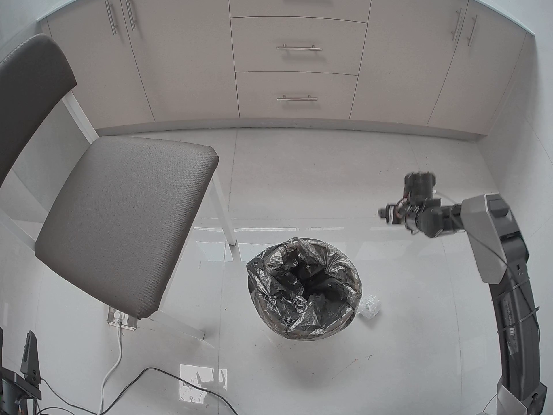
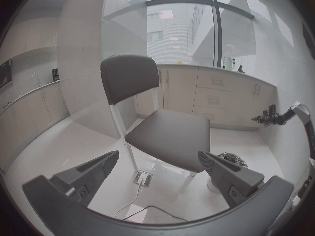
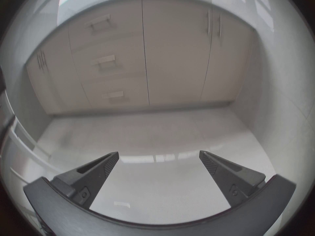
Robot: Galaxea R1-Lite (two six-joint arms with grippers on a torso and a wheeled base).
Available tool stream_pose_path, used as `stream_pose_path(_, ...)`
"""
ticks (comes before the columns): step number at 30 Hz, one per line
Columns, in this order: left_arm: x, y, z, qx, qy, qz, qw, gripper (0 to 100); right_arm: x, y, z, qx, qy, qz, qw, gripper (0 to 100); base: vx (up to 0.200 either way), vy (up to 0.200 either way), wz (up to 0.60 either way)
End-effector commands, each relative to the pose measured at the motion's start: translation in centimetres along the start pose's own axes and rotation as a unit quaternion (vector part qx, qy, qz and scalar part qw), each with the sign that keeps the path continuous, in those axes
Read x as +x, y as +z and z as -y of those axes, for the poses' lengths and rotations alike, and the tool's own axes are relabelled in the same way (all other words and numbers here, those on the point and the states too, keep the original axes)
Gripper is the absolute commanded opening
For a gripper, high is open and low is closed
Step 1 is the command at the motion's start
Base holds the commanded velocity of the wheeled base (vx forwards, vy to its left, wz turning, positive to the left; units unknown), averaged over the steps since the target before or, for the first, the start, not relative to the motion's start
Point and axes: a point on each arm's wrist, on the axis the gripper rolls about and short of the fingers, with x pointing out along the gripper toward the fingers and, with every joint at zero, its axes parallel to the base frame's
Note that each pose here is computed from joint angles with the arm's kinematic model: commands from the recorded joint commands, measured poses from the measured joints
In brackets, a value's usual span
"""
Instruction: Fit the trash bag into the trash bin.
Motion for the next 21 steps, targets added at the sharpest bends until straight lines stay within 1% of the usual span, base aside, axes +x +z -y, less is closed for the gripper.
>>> stream_pose_path(1, 0.1, -1.6, -0.1, 0.009, 0.005, -0.014, 0.9999, 100, 5.7, -19.3, 0.8, -0.045, -0.023, -0.264, 0.9632, 100, 0.000, 0.000, 0.00)
stream_pose_path(2, 0.1, -1.7, -0.1, 0.009, 0.005, -0.018, 0.9998, 100, 5.7, -21.6, 1.1, -0.051, -0.025, -0.304, 0.9509, 100, 0.000, 0.000, 0.00)
stream_pose_path(4, 0.1, -1.7, -0.1, 0.009, 0.005, -0.018, 0.9998, 100, 5.4, -22.0, 1.4, -0.051, -0.029, -0.327, 0.9433, 100, 0.000, 0.000, 0.00)
stream_pose_path(5, 0.1, -1.7, -0.1, 0.009, 0.005, -0.018, 0.9998, 100, 5.4, -22.1, 1.5, -0.042, -0.031, -0.331, 0.9422, 100, 0.000, 0.000, 0.00)
stream_pose_path(6, 0.1, -1.7, -0.1, 0.009, 0.005, -0.018, 0.9998, 100, 5.4, -22.1, 1.5, -0.042, -0.031, -0.331, 0.9422, 100, 0.000, 0.000, 0.00)
stream_pose_path(7, 0.1, -1.7, -0.1, 0.009, 0.005, -0.018, 0.9998, 100, 5.4, -22.0, 1.6, -0.024, -0.041, -0.327, 0.9438, 100, 0.000, 0.000, 0.00)
stream_pose_path(10, 0.1, -1.7, -0.1, 0.009, 0.005, -0.018, 0.9998, 100, 5.5, -21.8, 1.6, -0.020, -0.042, -0.318, 0.9469, 100, 0.000, 0.000, 0.00)
stream_pose_path(11, 0.1, -1.7, -0.1, 0.009, 0.005, -0.018, 0.9998, 100, 5.6, -21.3, 1.6, -0.017, -0.042, -0.307, 0.9505, 100, 0.000, 0.000, 0.00)
stream_pose_path(13, 0.1, -1.7, -0.1, 0.009, 0.005, -0.018, 0.9998, 100, 5.6, -21.2, 1.5, -0.015, -0.041, -0.303, 0.9519, 100, 0.000, 0.000, 0.00)
stream_pose_path(15, 0.1, -1.7, -0.1, 0.010, 0.005, -0.018, 0.9998, 100, 5.8, -20.7, 1.2, -0.013, -0.038, -0.283, 0.9583, 100, 0.000, 0.000, 0.00)
stream_pose_path(16, 0.1, -1.7, -0.1, 0.010, 0.005, -0.018, 0.9998, 100, 5.8, -20.7, 1.2, -0.013, -0.038, -0.283, 0.9583, 100, 0.000, 0.000, 0.00)
stream_pose_path(17, 0.1, -1.7, -0.1, 0.010, 0.006, -0.018, 0.9998, 100, 6.0, -20.3, 0.8, -0.011, -0.034, -0.261, 0.9647, 100, 0.000, 0.000, 0.00)
stream_pose_path(21, 0.1, -1.7, -0.1, 0.010, 0.006, -0.018, 0.9998, 100, 6.0, -20.2, 0.5, -0.012, -0.031, -0.255, 0.9664, 100, 0.000, 0.000, 0.00)
